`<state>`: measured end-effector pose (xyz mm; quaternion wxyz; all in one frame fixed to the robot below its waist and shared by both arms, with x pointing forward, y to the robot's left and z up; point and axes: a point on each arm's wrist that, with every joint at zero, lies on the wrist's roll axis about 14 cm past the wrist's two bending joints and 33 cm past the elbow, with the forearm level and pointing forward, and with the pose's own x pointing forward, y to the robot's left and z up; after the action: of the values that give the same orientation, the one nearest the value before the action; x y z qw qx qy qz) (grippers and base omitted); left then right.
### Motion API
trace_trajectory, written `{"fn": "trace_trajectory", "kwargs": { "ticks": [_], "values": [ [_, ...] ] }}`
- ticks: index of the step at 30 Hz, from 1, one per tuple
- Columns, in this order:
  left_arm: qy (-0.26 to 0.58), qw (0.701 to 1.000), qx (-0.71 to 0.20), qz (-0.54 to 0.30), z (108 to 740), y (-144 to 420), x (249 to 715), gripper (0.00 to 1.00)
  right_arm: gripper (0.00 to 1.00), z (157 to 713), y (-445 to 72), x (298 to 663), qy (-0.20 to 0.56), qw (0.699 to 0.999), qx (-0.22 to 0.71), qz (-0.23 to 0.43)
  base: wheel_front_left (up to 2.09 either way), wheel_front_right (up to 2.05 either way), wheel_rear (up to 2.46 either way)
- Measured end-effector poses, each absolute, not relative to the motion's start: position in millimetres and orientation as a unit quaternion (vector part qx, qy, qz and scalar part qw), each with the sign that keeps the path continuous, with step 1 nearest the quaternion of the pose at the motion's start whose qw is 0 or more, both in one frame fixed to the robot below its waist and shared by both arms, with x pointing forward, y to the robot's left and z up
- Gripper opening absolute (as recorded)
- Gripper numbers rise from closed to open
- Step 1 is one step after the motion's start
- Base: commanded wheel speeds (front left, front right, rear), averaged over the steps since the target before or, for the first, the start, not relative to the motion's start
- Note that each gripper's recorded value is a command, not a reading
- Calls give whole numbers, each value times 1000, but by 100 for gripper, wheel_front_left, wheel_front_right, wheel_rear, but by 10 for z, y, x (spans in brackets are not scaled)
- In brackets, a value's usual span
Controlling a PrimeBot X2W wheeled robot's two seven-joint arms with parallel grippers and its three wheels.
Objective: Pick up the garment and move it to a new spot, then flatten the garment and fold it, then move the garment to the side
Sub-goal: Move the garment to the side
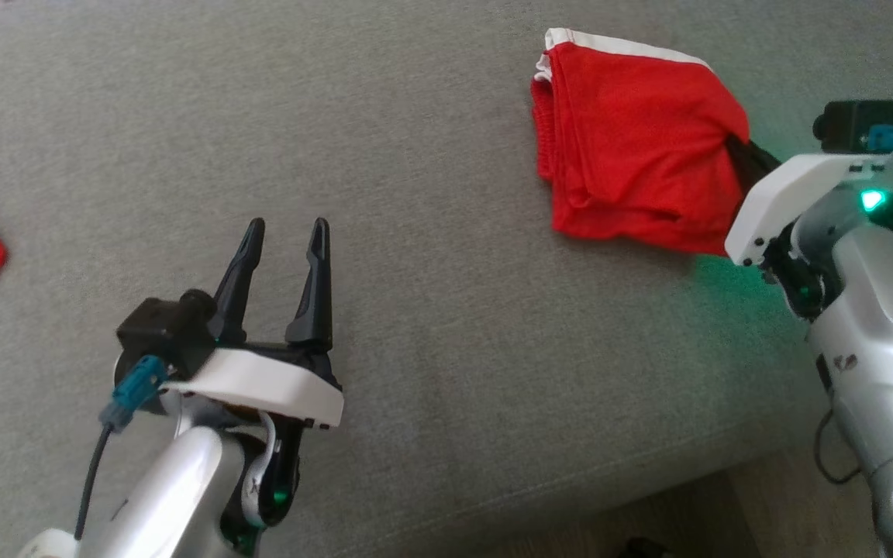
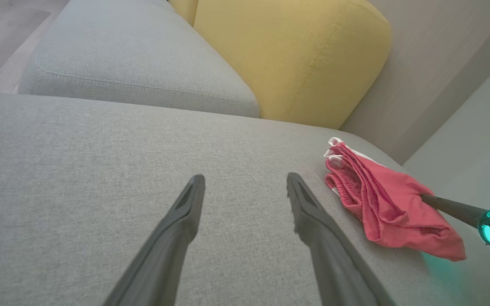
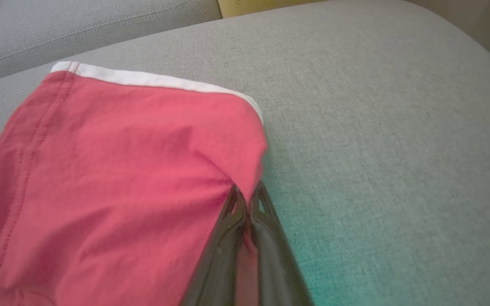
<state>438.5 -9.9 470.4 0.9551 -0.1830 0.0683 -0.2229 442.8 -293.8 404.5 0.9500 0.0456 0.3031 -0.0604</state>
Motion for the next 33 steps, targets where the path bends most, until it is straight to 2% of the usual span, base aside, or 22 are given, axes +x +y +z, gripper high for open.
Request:
{"fn": "trace_trajectory", "kwargs": {
  "ticks": [7, 14, 21, 33],
  "values": [
    [67, 961, -174, -206, 4695, 53, 4399, 100, 0, 4127, -2997, 4645, 302, 952, 3, -56, 0, 0, 0],
    [69, 969, -162, -173, 4637, 312, 4443, 100, 0, 4372, -3440, 4919, 286, 951, -74, -86, 0, 0, 0],
    [77, 970, -154, -170, 4578, 358, 4483, 100, 0, 4474, -3773, 4957, 288, 944, -111, -115, 0, 0, 0],
    [94, 969, -149, -174, 4481, 346, 4514, 100, 0, 4655, -4033, 5080, 270, 942, -144, -140, 0, 0, 0]
  ]
}}
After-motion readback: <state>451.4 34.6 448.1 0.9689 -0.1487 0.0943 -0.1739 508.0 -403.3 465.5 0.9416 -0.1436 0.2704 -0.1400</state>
